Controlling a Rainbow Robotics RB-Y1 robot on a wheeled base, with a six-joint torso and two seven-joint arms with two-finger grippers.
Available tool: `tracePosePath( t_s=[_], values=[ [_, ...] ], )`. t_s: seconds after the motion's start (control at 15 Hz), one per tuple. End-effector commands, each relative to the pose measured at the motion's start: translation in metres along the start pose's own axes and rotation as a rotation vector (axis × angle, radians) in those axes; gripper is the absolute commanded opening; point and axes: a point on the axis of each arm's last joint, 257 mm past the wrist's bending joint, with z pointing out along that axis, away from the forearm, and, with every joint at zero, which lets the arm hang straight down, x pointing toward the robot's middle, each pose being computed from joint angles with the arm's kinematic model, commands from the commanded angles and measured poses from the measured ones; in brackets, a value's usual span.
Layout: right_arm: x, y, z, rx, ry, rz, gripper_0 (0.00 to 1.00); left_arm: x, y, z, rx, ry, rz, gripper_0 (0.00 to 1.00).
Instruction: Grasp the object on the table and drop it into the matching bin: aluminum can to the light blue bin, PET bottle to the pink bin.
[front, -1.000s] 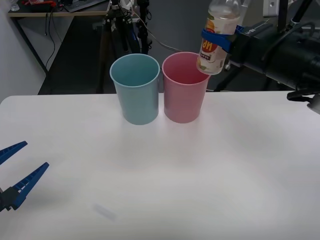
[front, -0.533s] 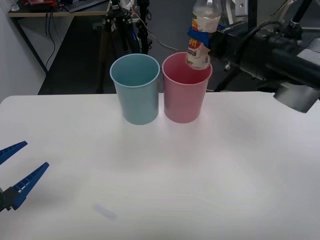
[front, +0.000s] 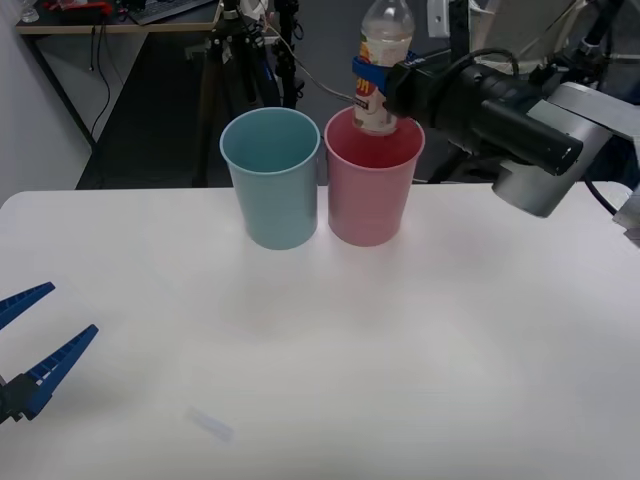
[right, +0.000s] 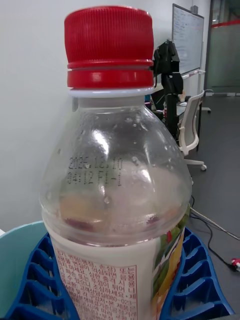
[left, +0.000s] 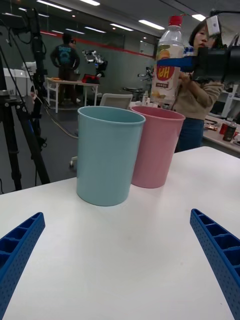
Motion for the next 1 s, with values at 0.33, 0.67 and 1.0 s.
tracePosePath(
  t_s=[0.33, 0.67, 1.0],
  values=[
    [0.0032, -0.0033, 0.0029, 0.014, 0.003, -0.011, 0.0, 0.0, 0.0, 0.0, 0.0, 0.0, 0.0, 1.0],
    [-0.0007, -0.0049, 0.0029, 0.017, -0.004, -0.005, 1.0, 0.0, 0.0, 0.0, 0.0, 0.0, 0.0, 1.0],
    [-0.0022, -0.0055, 0.0028, 0.018, -0.007, 0.008, 1.0, 0.0, 0.0, 0.0, 0.0, 0.0, 0.0, 1.0]
  ],
)
